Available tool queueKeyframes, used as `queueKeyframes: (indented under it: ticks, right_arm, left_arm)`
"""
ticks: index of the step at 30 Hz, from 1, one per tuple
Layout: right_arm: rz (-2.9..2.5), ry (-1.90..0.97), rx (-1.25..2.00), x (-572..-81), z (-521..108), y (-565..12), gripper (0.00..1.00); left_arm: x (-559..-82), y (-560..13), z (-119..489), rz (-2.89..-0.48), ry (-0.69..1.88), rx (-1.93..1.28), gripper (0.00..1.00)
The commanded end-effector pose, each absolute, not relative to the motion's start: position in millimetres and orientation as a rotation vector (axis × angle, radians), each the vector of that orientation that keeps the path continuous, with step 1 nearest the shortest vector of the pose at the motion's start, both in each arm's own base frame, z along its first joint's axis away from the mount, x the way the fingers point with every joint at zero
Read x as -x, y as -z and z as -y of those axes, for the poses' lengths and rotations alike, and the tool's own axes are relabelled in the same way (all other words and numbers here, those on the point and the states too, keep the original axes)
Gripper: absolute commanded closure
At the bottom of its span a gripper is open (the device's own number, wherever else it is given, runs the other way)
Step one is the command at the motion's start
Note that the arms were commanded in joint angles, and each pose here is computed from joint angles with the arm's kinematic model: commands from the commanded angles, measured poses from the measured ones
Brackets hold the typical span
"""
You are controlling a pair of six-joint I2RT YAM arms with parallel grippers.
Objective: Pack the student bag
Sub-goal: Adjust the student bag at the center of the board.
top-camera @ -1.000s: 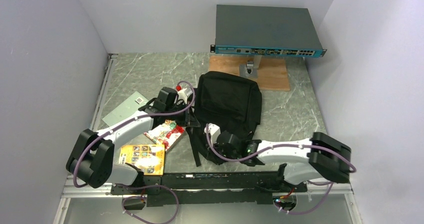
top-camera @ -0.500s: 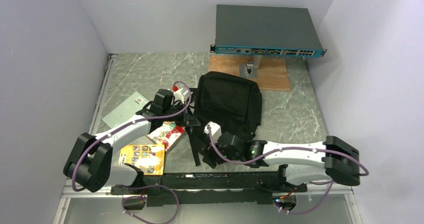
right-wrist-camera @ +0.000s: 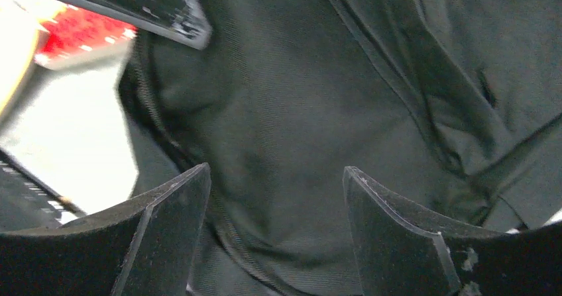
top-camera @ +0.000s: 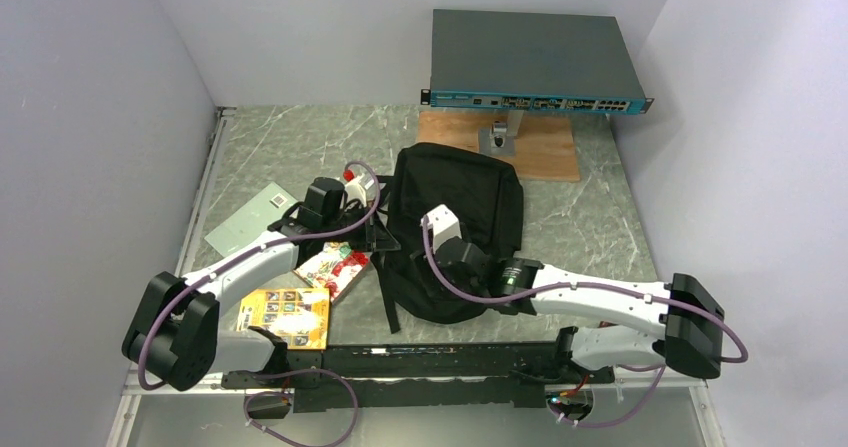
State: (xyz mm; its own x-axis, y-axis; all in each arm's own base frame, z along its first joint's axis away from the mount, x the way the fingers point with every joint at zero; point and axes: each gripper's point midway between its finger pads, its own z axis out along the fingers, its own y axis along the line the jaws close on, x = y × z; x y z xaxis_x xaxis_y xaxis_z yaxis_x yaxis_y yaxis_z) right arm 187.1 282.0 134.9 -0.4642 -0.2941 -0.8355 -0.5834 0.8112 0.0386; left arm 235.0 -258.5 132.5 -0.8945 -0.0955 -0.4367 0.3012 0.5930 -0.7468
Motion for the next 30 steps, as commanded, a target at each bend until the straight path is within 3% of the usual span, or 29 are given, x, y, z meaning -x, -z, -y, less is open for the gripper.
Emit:
queueKeyframes:
  ticks: [1,8,12,13,15,20,22,24,25,28,30]
  right_arm:
    - [-2.049,-0.227,0.739,-199,-268,-126,0.24]
    - [-1.970,-0.386,1.042,-173,-307,-108,0.23]
    - [-1.953,-0.431,1.037,-174,-322,-98,0.14]
    - [-1.955,-0.447,1.049,-173,-327,-97,0.07]
    - [-1.935,-0.490,1.019,-176,-342,-97,0.00]
    - [-1.964,-0.269,0.729,-222,-337,-80,0.01]
    - [-1.973,0.000,0.535,-249,-308,-83,0.15]
    - [-1.945,0.121,0.461,-258,-292,-93,0.41]
    - [-1.928,0.116,0.439,-259,-289,-101,0.55]
    - [-1.875,-0.082,0.446,-253,-293,-134,0.78]
    - [-1.877,-0.190,0.460,-250,-296,-148,0.94]
  left_arm:
    - [-239,-165,264,-2.279,1.281,-0.234,1.00]
    - [-243,-170,267,-2.276,1.288,-0.228,1.00]
    - [-244,-169,270,-2.284,1.311,-0.229,1.00]
    - [-243,-169,271,-2.282,1.319,-0.229,1.00]
    - [-243,-167,271,-2.289,1.320,-0.222,1.00]
    - [-239,-171,275,-2.262,1.385,-0.222,1.00]
    - [-237,-171,275,-2.258,1.394,-0.222,1.00]
    - [-235,-169,273,-2.264,1.379,-0.224,1.00]
    - [-235,-168,271,-2.268,1.362,-0.225,1.00]
    - [-235,-161,263,-2.301,1.276,-0.237,0.96]
    - [-239,-158,256,-2.322,1.193,-0.253,0.86]
